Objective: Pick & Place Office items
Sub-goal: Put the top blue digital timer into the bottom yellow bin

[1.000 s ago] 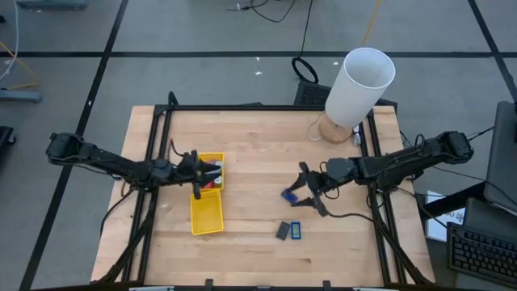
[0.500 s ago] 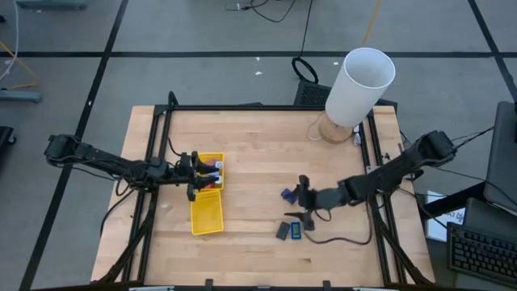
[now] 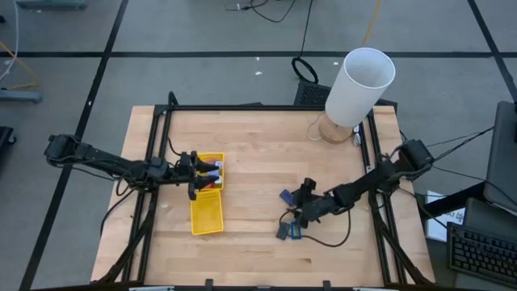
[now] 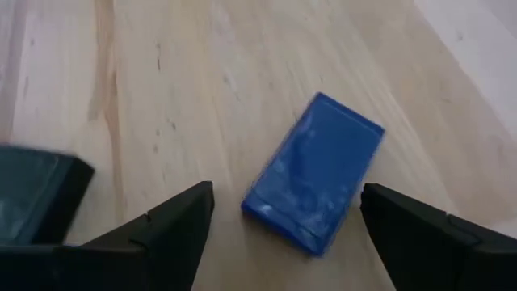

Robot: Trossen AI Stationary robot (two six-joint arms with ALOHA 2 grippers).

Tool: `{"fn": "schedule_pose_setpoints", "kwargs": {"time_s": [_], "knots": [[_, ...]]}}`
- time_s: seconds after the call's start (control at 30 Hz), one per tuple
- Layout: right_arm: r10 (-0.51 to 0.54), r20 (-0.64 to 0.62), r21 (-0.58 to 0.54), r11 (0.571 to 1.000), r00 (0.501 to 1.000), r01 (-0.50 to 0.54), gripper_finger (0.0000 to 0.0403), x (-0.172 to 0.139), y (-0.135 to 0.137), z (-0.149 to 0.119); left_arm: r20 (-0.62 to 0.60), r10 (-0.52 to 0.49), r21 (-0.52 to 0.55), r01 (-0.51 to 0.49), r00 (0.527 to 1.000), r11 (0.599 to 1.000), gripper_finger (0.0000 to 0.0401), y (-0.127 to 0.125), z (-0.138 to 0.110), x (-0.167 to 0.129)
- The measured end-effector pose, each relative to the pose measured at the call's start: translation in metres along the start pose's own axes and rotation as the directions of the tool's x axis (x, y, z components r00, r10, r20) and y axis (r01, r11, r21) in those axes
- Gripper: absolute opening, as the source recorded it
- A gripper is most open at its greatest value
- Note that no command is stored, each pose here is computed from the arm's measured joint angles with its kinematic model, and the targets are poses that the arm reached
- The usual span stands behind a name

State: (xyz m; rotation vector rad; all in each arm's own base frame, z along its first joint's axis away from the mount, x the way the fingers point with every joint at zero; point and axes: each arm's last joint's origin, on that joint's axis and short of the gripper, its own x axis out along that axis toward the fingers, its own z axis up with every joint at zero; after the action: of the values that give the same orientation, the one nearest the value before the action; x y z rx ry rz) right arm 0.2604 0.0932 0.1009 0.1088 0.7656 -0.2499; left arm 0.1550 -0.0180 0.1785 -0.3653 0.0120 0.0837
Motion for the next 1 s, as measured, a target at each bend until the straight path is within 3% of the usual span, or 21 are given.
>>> {"fn": "schedule_pose_setpoints", "kwargs": {"time_s": [0.33,0.63,0.77,1.0], "knots": [[-0.009,-0.030,0.046,0.999,1.000,0.010,0.0257,0.008,-0.012,0.003,0.001,0.002,0.018,-0.002,1.000,1.000,0.0210,0.000,0.000,0.000],[0.023,-0.047,0.001,1.000,0.999,-0.023,0.0177,0.009,-0.012,0.004,-0.004,0.006,0.019,-0.006,1.000,1.000,0.0209,0.000,0.000,0.000],[0.025,-0.045,-0.043,0.999,0.999,-0.027,0.0150,0.009,-0.012,0.004,-0.004,0.007,0.019,-0.007,1.000,1.000,0.0209,0.000,0.000,0.000],[0.053,0.005,-0.174,0.983,0.999,-0.051,0.0152,-0.002,-0.014,0.014,-0.003,0.009,-0.028,-0.009,1.000,1.000,0.0209,0.000,0.000,0.000]]}}
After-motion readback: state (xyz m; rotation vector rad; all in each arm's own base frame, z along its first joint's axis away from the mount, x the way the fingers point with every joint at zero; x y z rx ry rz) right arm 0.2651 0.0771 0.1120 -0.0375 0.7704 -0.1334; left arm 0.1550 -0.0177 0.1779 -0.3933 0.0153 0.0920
